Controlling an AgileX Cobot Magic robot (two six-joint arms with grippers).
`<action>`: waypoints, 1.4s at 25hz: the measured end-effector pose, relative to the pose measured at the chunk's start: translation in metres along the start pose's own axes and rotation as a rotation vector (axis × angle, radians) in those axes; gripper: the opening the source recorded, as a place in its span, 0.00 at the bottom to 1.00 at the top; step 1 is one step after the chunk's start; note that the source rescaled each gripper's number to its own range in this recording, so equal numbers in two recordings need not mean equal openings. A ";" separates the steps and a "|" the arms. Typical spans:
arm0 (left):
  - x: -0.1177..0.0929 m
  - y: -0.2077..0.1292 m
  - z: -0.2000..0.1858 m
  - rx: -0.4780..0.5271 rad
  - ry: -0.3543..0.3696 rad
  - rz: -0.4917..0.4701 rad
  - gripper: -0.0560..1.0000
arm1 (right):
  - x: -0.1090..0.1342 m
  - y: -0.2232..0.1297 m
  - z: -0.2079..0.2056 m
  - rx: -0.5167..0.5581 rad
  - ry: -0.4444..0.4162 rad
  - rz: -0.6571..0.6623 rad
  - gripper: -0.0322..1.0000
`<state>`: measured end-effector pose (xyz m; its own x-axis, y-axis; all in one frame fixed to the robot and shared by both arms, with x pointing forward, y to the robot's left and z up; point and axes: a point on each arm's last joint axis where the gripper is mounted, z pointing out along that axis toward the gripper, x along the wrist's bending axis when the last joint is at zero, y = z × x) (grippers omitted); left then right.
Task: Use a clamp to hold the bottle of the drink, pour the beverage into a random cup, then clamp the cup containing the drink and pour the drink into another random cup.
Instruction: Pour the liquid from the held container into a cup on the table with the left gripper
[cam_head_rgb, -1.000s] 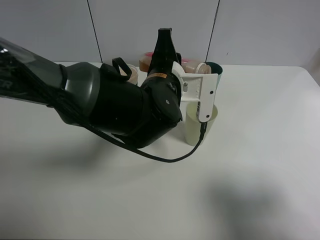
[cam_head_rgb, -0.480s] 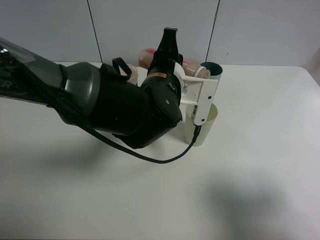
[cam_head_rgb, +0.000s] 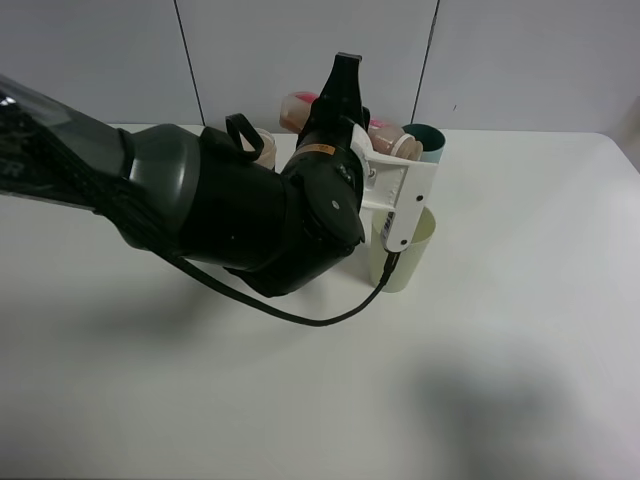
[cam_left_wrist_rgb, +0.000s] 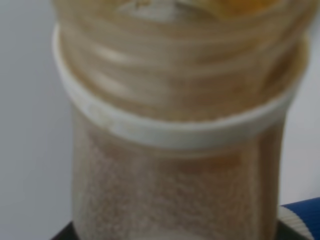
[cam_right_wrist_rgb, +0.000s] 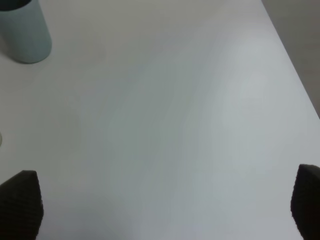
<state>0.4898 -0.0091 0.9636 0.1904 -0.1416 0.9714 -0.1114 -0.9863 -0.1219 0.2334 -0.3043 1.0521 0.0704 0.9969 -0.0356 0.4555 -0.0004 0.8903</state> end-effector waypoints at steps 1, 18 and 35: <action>0.000 0.000 0.000 -0.002 0.002 0.010 0.08 | 0.000 0.000 0.000 0.000 0.000 0.000 1.00; 0.002 0.001 0.000 -0.013 0.020 0.086 0.08 | -0.001 0.000 0.000 0.000 -0.013 -0.007 1.00; 0.004 0.000 0.000 0.004 0.041 0.094 0.08 | -0.002 0.000 0.000 -0.001 -0.019 -0.010 1.00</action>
<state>0.4905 -0.0094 0.9672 0.1393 -0.2303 0.9631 -0.1230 -0.9691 -0.2140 0.2333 -0.3061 1.0522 0.0831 0.9951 -0.0531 0.4557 0.0094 0.8901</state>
